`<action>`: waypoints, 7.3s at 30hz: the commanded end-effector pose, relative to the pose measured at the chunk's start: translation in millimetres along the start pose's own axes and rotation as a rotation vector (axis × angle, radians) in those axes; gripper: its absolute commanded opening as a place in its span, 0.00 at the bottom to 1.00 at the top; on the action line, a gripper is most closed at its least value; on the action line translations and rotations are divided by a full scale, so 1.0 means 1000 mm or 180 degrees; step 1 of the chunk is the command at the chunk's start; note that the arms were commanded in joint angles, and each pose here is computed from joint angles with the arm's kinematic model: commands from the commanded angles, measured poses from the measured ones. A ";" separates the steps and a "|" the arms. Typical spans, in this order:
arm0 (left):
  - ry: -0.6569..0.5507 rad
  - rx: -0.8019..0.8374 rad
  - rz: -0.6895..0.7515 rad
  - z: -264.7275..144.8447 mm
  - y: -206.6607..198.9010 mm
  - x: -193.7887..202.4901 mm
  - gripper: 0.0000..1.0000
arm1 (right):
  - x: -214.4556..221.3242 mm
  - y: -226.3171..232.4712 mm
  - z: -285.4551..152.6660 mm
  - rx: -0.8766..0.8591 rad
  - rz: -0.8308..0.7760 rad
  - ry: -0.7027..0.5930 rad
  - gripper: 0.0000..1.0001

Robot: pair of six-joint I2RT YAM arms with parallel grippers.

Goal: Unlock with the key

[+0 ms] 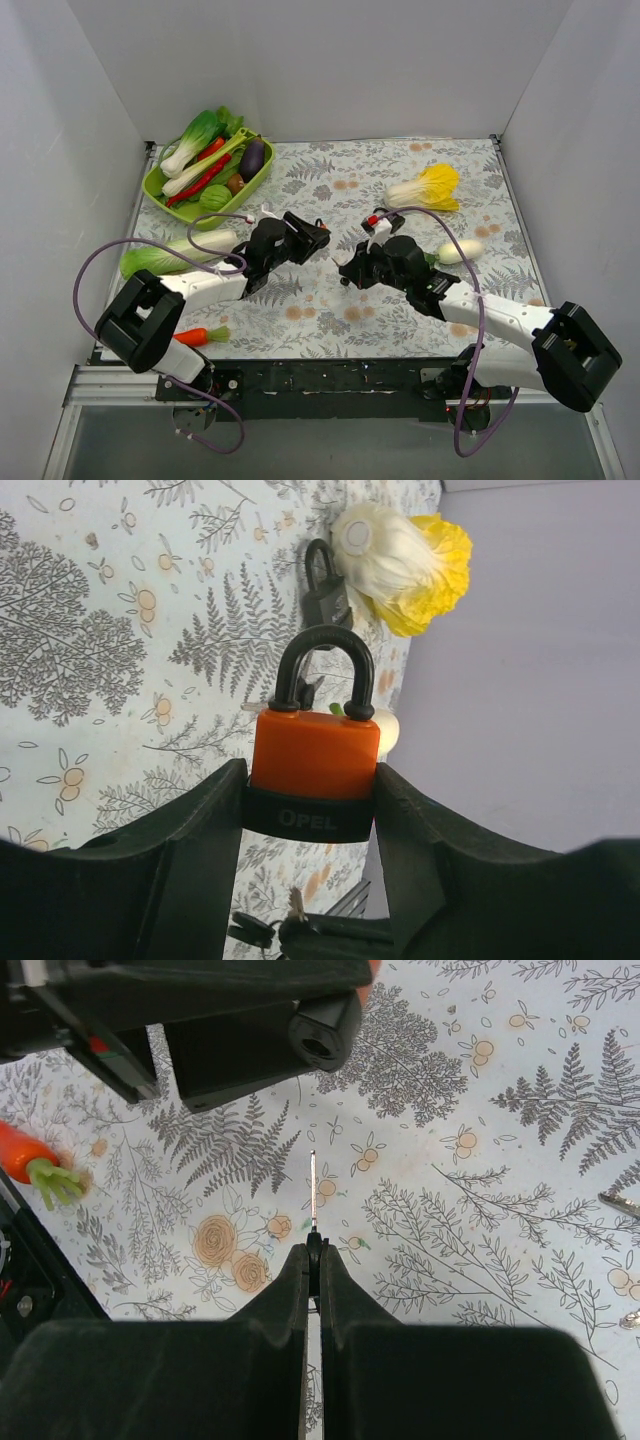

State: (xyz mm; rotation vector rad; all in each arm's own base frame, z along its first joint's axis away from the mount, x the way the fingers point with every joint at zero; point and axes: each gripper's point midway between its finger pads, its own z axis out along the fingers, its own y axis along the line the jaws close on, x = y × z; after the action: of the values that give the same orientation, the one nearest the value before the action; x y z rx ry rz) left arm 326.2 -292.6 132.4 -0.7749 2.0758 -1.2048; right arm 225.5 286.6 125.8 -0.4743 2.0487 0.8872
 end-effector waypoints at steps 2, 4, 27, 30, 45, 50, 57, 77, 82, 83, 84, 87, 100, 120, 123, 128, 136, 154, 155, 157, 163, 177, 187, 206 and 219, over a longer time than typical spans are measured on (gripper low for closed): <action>-0.0128 0.0547 -0.1302 -0.024 -0.058 -0.019 0.00 | -0.043 0.017 0.007 -0.0086 -0.0049 -0.0402 0.01; -0.0121 0.0559 -0.1389 -0.028 -0.055 -0.018 0.00 | -0.048 0.019 0.008 -0.0089 -0.0068 -0.0437 0.01; -0.0078 0.0587 -0.1756 -0.038 -0.054 -0.018 0.00 | -0.063 0.026 0.034 -0.0001 -0.0188 -0.0499 0.01; -0.0084 0.0568 -0.1761 -0.037 -0.052 -0.018 0.00 | -0.065 0.027 0.033 -0.0011 -0.0190 -0.0521 0.01; -0.0048 0.0562 -0.1783 -0.035 -0.050 -0.014 0.00 | -0.069 0.026 0.033 0.0030 -0.0223 -0.0581 0.01; -0.0052 0.0582 -0.1782 -0.037 -0.053 -0.014 0.00 | -0.073 0.023 0.035 0.0083 -0.0226 -0.0620 0.01; -0.0040 0.0597 -0.1803 -0.037 -0.054 -0.013 0.00 | -0.080 0.020 0.035 0.0149 -0.0273 -0.0736 0.01; -0.0015 0.0528 -0.1879 -0.036 -0.050 -0.006 0.00 | -0.094 0.020 0.046 0.0424 -0.0378 -0.0984 0.01; 0.0001 0.0528 -0.1894 -0.036 -0.050 -0.004 0.00 | -0.097 0.021 0.049 0.0427 -0.0340 -0.1016 0.01; -0.0003 0.0533 -0.1905 -0.037 -0.049 -0.004 0.00 | -0.098 0.021 0.050 0.0435 -0.0343 -0.1024 0.01; 0.0002 0.0533 -0.1909 -0.037 -0.049 -0.004 0.00 | -0.099 0.021 0.050 0.0444 -0.0342 -0.1028 0.01; 0.0010 0.0537 -0.1928 -0.037 -0.049 -0.004 0.00 | -0.100 0.021 0.052 0.0451 -0.0340 -0.1036 0.01; 0.0019 0.0532 -0.1934 -0.037 -0.048 -0.002 0.00 | -0.110 0.025 0.059 0.0454 -0.0356 -0.1087 0.01; 0.0092 0.0555 -0.1999 -0.038 -0.050 0.002 0.00 | -0.121 0.028 0.070 0.0465 -0.0374 -0.1145 0.01; 0.0113 0.0558 -0.2006 -0.037 -0.051 0.004 0.00 | -0.126 0.029 0.071 0.0474 -0.0382 -0.1178 0.01; 0.0120 0.0568 -0.2016 -0.038 -0.052 0.003 0.00 | -0.130 0.029 0.073 0.0493 -0.0402 -0.1217 0.01; 0.0113 0.0553 -0.2016 -0.039 -0.049 0.004 0.00 | -0.142 0.027 0.073 0.0589 -0.0436 -0.1287 0.01; 0.0051 0.0455 -0.2004 -0.041 -0.036 0.003 0.00 | -0.166 0.027 0.051 0.0629 -0.0461 -0.1489 0.01; 0.0050 0.0445 -0.2004 -0.041 -0.035 0.004 0.00 | -0.168 0.028 0.049 0.0628 -0.0457 -0.1504 0.01; 0.0061 0.0449 -0.2003 -0.041 -0.036 0.004 0.00 | -0.171 0.029 0.046 0.0621 -0.0458 -0.1526 0.01; 0.0061 0.0454 -0.2003 -0.041 -0.036 0.004 0.00 | -0.179 0.033 0.038 0.0581 -0.0445 -0.1610 0.01; 0.0226 0.0606 -0.1988 -0.040 -0.050 0.012 0.00 | -0.186 0.033 0.058 0.0434 -0.0281 -0.1562 0.01; 0.0288 0.0644 -0.2018 -0.041 -0.052 0.016 0.00 | -0.185 0.028 0.063 0.0449 -0.0222 -0.1571 0.01; 0.0529 0.0725 -0.2018 -0.039 -0.064 0.030 0.00 | -0.194 0.017 0.065 0.0390 -0.0404 -0.1692 0.01; 0.0754 0.0885 -0.2067 -0.047 -0.085 0.041 0.00 | -0.191 0.019 0.062 0.0283 -0.0532 -0.1885 0.01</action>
State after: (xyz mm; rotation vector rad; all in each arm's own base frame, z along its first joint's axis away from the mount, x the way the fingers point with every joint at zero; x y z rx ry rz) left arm 346.7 -260.4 169.7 -0.8512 1.7068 -1.2291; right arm 315.1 355.9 166.3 -0.4949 1.8120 0.7052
